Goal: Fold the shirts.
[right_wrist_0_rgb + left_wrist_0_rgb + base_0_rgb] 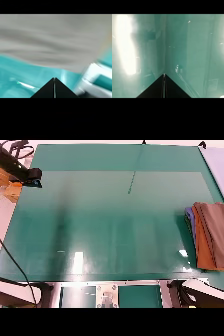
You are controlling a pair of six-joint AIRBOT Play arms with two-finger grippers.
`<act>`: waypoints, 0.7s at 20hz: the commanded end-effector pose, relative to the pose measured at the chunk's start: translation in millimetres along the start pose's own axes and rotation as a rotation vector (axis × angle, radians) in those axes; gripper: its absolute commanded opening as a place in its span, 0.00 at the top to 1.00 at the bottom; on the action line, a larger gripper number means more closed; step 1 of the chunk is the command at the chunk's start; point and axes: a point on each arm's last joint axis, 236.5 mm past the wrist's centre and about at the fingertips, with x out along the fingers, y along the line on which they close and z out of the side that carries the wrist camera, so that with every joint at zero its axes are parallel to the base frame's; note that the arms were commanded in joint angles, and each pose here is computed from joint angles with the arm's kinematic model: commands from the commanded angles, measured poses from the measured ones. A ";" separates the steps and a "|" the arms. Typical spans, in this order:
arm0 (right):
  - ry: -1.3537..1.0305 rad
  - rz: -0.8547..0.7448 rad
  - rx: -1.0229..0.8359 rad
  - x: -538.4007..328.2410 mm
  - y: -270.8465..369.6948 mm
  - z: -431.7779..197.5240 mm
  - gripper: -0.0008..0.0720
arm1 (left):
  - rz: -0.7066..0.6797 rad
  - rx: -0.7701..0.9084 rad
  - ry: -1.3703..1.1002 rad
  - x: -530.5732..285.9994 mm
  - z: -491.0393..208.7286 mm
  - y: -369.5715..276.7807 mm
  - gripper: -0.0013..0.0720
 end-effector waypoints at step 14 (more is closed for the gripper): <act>0.033 0.390 -1.019 116.7 148.1 -277.5 0.97 | -0.138 0.038 0.146 48.4 -230.0 -126.8 0.95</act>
